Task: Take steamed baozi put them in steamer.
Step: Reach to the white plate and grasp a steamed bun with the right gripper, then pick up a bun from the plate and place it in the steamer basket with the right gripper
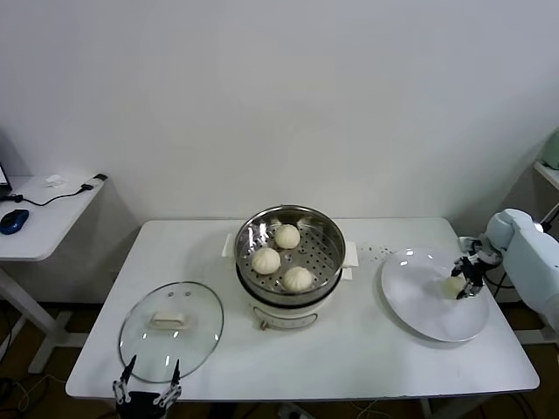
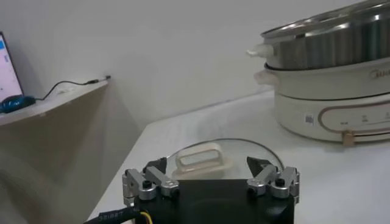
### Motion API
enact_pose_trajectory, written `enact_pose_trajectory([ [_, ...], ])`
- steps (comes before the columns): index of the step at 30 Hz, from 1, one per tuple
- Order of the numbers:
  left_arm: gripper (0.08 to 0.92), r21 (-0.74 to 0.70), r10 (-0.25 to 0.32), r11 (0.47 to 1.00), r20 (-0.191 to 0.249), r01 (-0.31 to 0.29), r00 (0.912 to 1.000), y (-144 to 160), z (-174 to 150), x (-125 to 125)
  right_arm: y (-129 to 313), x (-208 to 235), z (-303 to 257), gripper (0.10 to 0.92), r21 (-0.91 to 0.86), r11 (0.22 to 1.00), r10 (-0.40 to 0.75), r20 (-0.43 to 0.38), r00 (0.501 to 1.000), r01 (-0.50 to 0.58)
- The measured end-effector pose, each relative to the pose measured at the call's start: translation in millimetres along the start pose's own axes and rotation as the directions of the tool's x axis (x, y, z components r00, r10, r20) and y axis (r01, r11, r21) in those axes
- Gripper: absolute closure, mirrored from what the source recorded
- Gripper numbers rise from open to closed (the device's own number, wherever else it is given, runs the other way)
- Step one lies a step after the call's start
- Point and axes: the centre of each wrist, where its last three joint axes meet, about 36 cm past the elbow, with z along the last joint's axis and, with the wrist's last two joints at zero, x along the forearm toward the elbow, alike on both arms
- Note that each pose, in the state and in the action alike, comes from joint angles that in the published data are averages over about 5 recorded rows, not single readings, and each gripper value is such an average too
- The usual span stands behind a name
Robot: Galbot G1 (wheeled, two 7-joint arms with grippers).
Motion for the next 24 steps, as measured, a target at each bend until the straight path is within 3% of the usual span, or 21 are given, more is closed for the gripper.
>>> enact_pose_trajectory([
  [12,0.177,0.001,0.004,1.0,0.006,-0.004,1.0,-1.4,-2.1,1.0,-19.7,35.5,-13.0,0.467,0.007,0.999,0.042,0.044,0.998,-0.042],
  [24,0.177,0.008,0.03,1.0,0.016,-0.03,0.9994,-7.6,-3.7,2.8,-85.9,170.6,-130.8,0.455,0.098,0.985,0.127,0.163,0.978,-0.144],
])
